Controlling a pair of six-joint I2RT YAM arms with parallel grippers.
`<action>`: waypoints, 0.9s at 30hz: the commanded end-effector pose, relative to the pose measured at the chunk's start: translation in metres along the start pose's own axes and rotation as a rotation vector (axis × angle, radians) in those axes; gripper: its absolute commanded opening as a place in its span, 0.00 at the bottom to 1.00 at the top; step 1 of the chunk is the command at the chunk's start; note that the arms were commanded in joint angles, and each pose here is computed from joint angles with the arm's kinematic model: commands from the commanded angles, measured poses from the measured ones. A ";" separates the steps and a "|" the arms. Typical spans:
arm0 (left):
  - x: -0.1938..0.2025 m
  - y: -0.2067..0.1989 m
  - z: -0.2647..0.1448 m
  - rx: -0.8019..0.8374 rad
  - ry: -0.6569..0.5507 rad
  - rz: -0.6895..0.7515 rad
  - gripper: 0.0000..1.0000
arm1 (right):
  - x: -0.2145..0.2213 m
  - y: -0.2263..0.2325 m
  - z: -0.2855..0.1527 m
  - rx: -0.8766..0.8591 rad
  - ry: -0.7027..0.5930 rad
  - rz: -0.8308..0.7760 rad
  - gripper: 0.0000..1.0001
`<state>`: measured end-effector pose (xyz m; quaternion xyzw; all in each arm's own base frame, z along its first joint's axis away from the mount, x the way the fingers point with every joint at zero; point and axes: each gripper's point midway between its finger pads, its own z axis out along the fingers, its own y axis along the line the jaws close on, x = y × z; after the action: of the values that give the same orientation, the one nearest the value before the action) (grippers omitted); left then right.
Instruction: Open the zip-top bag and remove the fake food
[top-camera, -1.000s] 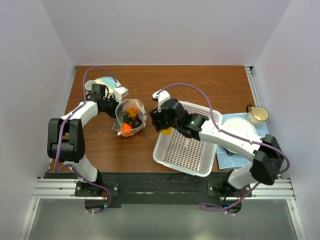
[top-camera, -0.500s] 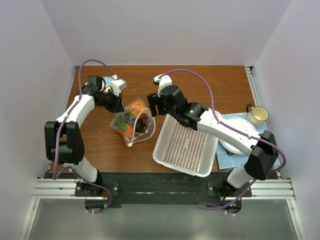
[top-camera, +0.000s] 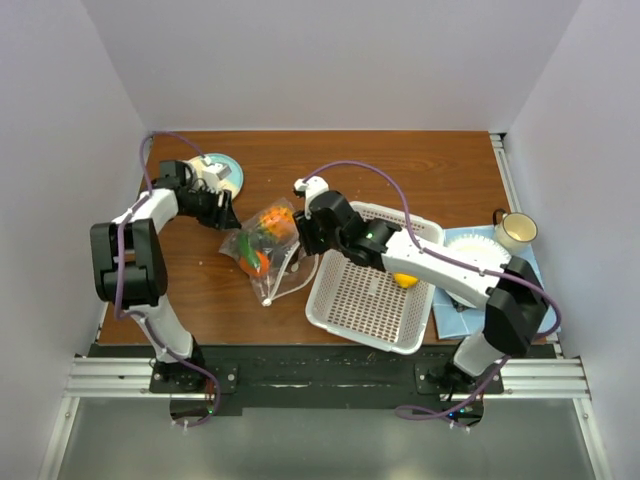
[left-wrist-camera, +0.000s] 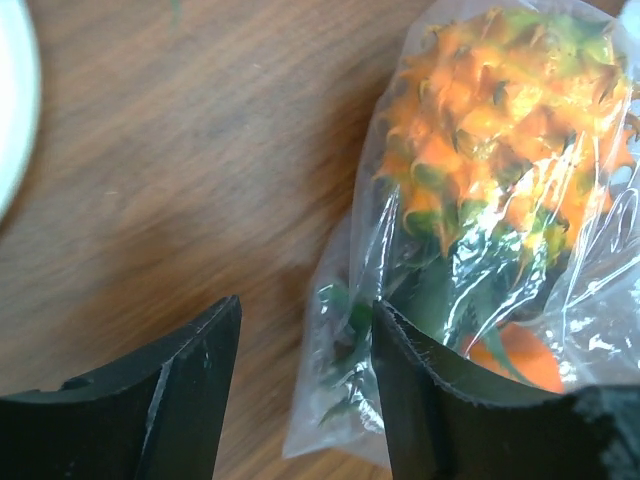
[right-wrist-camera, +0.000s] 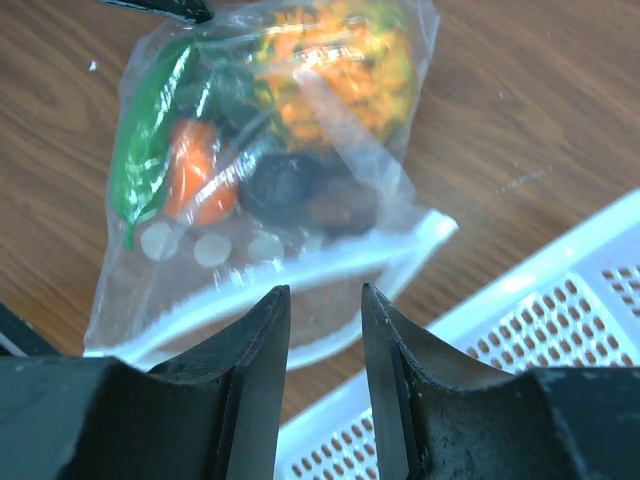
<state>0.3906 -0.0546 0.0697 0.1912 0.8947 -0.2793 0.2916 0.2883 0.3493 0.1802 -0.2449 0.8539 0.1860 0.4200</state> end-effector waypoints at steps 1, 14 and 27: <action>-0.015 -0.020 0.010 0.126 -0.050 -0.008 0.61 | -0.010 0.009 -0.028 -0.047 -0.061 0.042 0.38; 0.004 -0.021 -0.003 0.168 -0.033 0.006 0.00 | 0.006 0.026 -0.019 -0.099 -0.004 0.023 0.38; 0.052 0.040 -0.090 -0.031 0.025 0.019 0.00 | 0.030 0.054 0.026 -0.174 0.065 -0.049 0.36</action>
<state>0.3472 0.0404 0.0695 0.1455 0.9037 -0.2838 0.2856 0.2523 0.3698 0.1494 -0.2839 0.8559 0.2220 0.3709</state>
